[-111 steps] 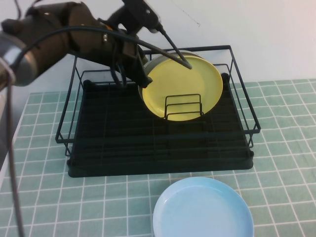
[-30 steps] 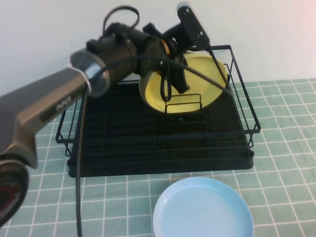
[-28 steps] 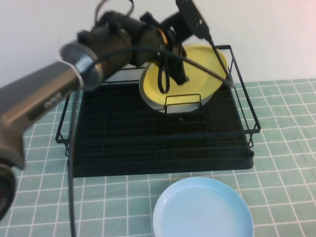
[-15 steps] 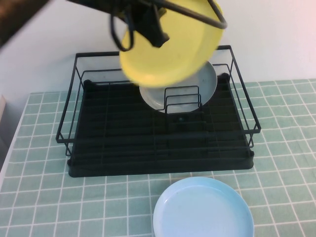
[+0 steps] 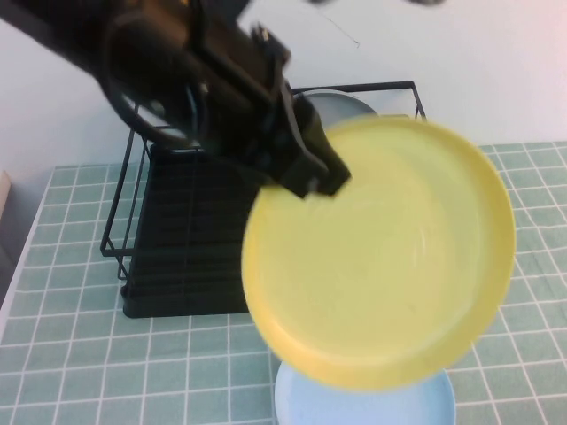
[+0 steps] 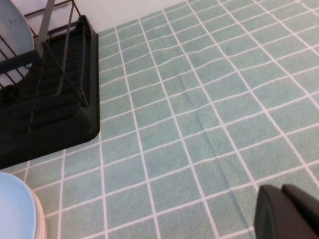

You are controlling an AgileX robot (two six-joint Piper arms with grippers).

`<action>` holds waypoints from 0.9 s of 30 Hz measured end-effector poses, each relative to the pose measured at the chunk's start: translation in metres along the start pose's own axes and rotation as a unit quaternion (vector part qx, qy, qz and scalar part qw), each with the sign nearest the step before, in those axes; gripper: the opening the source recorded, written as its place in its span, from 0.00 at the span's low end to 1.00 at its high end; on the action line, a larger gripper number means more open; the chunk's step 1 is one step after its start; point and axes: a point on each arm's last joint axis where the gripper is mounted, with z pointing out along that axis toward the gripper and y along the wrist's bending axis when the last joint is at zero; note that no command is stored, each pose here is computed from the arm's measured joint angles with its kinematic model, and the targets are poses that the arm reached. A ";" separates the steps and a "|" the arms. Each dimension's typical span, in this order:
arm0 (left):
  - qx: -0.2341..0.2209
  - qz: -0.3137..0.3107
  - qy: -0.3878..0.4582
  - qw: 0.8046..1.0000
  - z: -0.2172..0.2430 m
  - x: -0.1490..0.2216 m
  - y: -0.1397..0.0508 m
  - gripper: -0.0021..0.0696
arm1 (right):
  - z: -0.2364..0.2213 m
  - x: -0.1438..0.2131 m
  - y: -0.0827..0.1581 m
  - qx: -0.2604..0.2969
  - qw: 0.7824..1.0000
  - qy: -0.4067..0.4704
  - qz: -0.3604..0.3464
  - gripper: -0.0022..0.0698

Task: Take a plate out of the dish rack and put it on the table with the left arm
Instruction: Place the plate from the table

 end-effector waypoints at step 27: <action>-0.006 -0.445 -0.117 0.888 0.159 0.177 0.039 0.16 | 0.000 0.000 0.000 0.000 1.000 0.000 0.000 0.03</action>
